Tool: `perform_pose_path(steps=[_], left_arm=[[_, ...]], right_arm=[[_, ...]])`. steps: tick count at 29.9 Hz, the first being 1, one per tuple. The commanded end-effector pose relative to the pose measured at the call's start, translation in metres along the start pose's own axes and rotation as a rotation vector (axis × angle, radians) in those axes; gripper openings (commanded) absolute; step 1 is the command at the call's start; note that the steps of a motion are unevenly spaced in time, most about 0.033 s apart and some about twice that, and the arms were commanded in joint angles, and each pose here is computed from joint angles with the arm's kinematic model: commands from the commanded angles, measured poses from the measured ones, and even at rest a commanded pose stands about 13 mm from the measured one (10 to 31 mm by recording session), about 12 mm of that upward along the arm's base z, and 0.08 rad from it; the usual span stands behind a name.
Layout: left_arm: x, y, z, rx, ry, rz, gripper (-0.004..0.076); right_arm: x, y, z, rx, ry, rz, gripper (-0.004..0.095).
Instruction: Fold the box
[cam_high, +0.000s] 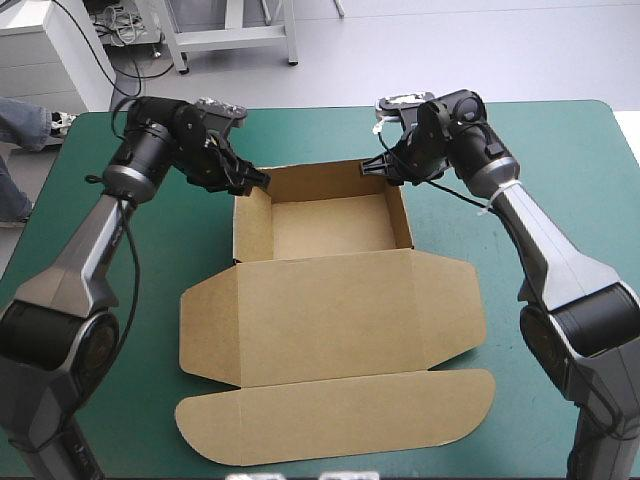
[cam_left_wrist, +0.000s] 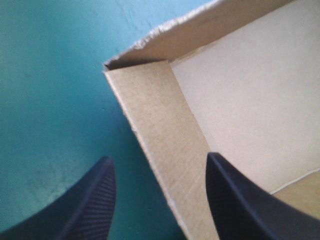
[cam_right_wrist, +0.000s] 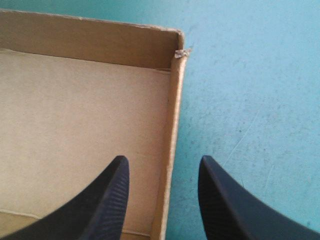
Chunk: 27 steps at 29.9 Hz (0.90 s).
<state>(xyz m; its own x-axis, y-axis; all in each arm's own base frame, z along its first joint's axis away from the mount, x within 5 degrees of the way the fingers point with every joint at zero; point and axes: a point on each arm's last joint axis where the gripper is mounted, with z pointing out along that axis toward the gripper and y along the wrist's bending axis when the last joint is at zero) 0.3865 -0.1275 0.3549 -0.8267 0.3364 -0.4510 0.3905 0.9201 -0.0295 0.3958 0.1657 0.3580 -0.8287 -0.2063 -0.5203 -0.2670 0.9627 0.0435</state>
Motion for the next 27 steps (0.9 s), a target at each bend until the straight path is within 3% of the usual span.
perform_pose_path(steps=[1, 8, 15, 20, 27], left_arm=[[0.009, -0.006, -0.090, -0.037, -0.177, 0.021, 0.0390], [0.051, -0.016, -0.201, -0.071, -0.428, 0.040, 0.0375], [0.107, -0.025, -0.274, -0.100, -0.605, 0.097, 0.0252], [0.150, -0.028, -0.274, -0.097, -0.574, 0.116, 0.0169], [0.223, -0.029, -0.214, -0.081, -0.421, 0.112, 0.0096]], right_arm=[[-0.007, -0.006, -0.070, -0.006, -0.181, -0.001, 0.0417], [0.002, -0.008, -0.124, -0.024, -0.290, 0.003, 0.0416], [0.003, -0.008, -0.130, -0.033, -0.299, 0.006, 0.0418], [0.008, -0.008, -0.110, -0.021, -0.234, -0.001, 0.0417], [0.014, -0.008, -0.056, 0.004, -0.089, -0.008, 0.0417]])
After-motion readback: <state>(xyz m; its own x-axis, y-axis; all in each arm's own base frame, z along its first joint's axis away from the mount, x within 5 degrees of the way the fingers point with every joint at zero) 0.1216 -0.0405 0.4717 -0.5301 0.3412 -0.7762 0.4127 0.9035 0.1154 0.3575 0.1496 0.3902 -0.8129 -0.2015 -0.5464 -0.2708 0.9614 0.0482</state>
